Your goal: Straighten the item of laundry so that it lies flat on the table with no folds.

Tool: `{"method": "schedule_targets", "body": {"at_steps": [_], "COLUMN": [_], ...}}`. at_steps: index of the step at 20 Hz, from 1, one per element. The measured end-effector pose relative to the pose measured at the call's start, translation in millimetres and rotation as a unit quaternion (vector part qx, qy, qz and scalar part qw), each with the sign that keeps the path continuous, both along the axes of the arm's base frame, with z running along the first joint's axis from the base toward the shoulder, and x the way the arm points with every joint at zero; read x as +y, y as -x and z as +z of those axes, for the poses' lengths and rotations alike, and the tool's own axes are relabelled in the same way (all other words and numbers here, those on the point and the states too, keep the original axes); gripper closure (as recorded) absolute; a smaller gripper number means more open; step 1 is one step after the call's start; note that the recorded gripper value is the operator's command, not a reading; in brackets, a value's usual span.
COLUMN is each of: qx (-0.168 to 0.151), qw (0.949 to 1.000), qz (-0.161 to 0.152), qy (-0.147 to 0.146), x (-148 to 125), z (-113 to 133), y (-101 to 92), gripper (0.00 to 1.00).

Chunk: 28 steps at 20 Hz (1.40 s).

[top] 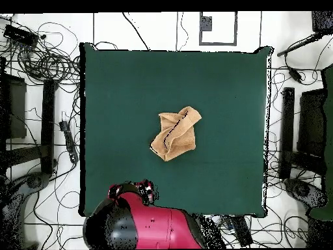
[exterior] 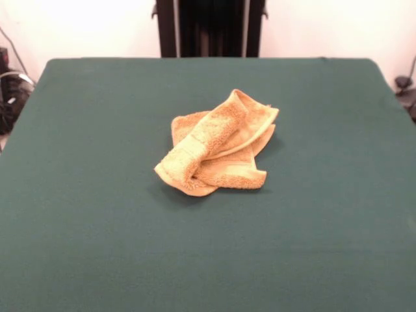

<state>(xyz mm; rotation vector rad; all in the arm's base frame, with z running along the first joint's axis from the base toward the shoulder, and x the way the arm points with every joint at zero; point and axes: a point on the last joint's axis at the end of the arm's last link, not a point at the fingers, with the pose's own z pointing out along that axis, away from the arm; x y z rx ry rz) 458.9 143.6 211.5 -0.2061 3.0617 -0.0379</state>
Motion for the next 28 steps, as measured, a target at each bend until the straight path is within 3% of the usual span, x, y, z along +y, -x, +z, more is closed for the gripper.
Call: {"method": "schedule_targets", "body": {"at_steps": [11, 17, 28], "qx": [-0.001, 0.019, 0.042], "qw": [1.0, 0.9998, 0.9988], "qz": [0.002, 0.003, -0.019], "qy": [0.009, 0.011, 0.014], "x": [0, -1, -31], "z": [-57, -91, -140], "y": [3.7, 13.1, 24.0], "gripper": [0.0, 0.0, 0.0]}}
